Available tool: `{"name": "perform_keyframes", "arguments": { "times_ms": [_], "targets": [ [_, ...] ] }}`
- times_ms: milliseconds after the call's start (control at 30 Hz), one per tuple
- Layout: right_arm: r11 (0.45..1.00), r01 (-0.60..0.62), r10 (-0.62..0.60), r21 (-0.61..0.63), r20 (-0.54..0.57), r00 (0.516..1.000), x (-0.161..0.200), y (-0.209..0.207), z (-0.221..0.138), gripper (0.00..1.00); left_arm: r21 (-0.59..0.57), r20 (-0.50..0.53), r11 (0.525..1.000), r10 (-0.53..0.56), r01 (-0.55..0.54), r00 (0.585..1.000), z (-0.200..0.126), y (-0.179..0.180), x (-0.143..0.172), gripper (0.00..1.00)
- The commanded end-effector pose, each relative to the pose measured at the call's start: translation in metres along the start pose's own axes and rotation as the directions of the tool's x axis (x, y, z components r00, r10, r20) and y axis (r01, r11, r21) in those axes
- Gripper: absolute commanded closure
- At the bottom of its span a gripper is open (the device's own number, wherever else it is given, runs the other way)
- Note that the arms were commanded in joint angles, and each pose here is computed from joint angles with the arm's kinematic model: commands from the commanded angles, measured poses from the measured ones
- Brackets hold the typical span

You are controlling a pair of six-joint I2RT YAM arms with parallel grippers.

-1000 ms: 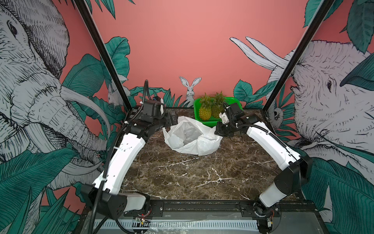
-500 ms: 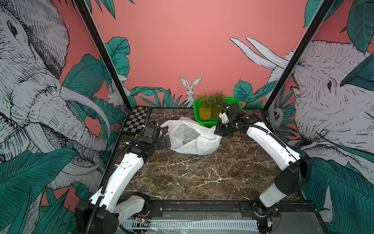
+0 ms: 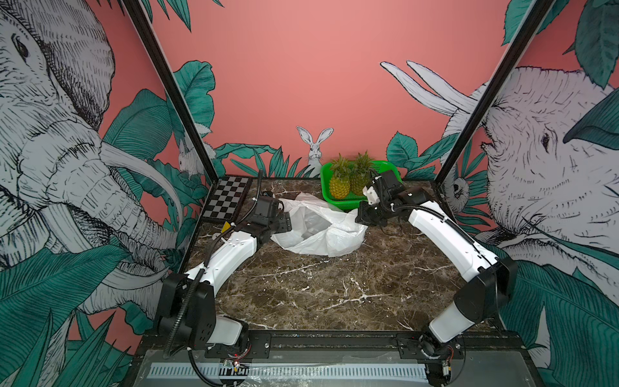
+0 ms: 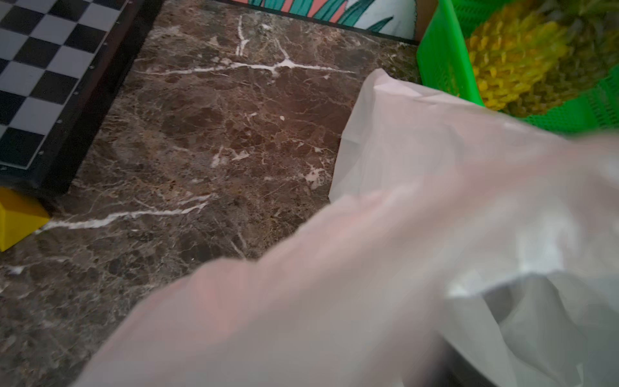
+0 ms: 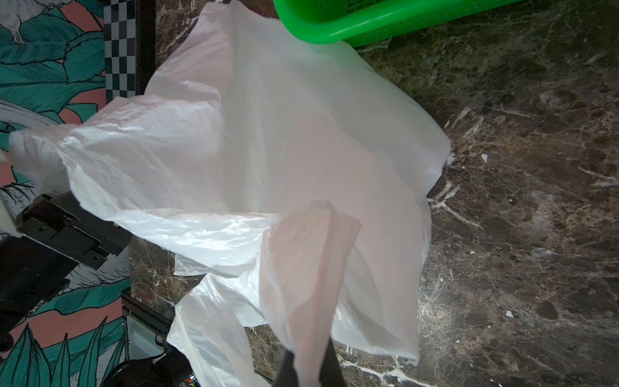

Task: Place the pineapple into a plastic bag & tie a knot
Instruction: Pick up the plastic bag at the center of the board.

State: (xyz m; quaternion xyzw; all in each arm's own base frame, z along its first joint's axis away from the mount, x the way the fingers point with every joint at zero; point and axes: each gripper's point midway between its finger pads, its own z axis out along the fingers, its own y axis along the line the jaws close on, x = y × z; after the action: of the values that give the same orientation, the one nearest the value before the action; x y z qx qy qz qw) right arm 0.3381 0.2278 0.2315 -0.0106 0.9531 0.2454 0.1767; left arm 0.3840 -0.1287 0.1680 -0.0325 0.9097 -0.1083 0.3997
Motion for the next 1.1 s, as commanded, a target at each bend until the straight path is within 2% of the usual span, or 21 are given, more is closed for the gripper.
{"name": "perform_keyframes", "arguments": {
  "times_ms": [0, 33, 67, 200, 300, 367, 467, 500, 633, 767, 933, 1067],
  "targets": [
    [0.999, 0.032, -0.032, -0.01, 0.009, 0.999, 0.004, -0.002, -0.019, 0.99, 0.151, 0.213, 0.988, -0.05, 0.018, 0.976, -0.042, -0.026, -0.054, 0.75],
    [0.999, 0.038, -0.038, -0.008, 0.007, 0.999, 0.005, -0.004, -0.022, 0.99, 0.171, 0.233, 0.985, -0.055, 0.015, 0.971, -0.053, -0.029, -0.06, 0.93],
    [0.999, 0.045, -0.044, -0.011, 0.006, 0.999, 0.005, -0.004, -0.026, 0.99, 0.187, 0.244, 0.982, -0.058, 0.012, 0.968, -0.064, -0.032, -0.066, 1.0],
    [0.995, 0.1, -0.1, -0.011, -0.007, 0.995, 0.004, -0.004, -0.043, 0.97, 0.25, 0.239, 0.967, -0.112, 0.05, 0.965, -0.11, -0.042, -0.081, 1.0],
    [0.988, 0.154, -0.155, -0.01, -0.016, 0.988, 0.0, 0.001, -0.054, 0.9, 0.298, 0.2, 0.943, -0.215, 0.15, 0.956, -0.135, -0.046, -0.085, 1.0],
    [0.984, 0.18, -0.18, -0.013, 0.0, 0.984, -0.004, 0.007, -0.063, 0.79, 0.334, 0.171, 0.912, -0.306, 0.238, 0.936, -0.146, -0.049, -0.085, 1.0],
    [0.984, 0.175, -0.175, -0.026, 0.001, 0.985, -0.011, 0.012, -0.061, 0.43, 0.32, 0.165, 0.889, -0.394, 0.328, 0.904, -0.158, -0.052, -0.08, 1.0],
    [0.986, 0.166, -0.166, -0.035, 0.008, 0.986, -0.01, 0.014, -0.064, 0.35, 0.309, 0.171, 0.889, -0.401, 0.338, 0.9, -0.161, -0.054, -0.078, 1.0],
    [0.993, 0.099, -0.096, -0.068, 0.035, 0.995, 0.004, 0.014, -0.073, 0.15, 0.262, 0.171, 0.891, -0.421, 0.371, 0.891, -0.16, -0.055, -0.068, 1.0],
    [0.998, -0.004, 0.007, -0.06, 0.054, 0.999, 0.033, -0.003, -0.076, 0.04, 0.25, 0.161, 0.878, -0.454, 0.409, 0.876, -0.151, -0.051, -0.06, 1.0],
    [0.992, -0.118, 0.122, -0.05, 0.067, 0.99, 0.065, -0.029, -0.057, 0.01, 0.248, 0.151, 0.877, -0.454, 0.411, 0.878, -0.148, -0.051, -0.058, 1.0],
    [0.981, -0.15, 0.161, -0.124, 0.084, 0.983, 0.075, -0.025, -0.041, 0.01, 0.244, 0.144, 0.881, -0.446, 0.405, 0.884, -0.149, -0.052, -0.057, 1.0]
  ]
}}
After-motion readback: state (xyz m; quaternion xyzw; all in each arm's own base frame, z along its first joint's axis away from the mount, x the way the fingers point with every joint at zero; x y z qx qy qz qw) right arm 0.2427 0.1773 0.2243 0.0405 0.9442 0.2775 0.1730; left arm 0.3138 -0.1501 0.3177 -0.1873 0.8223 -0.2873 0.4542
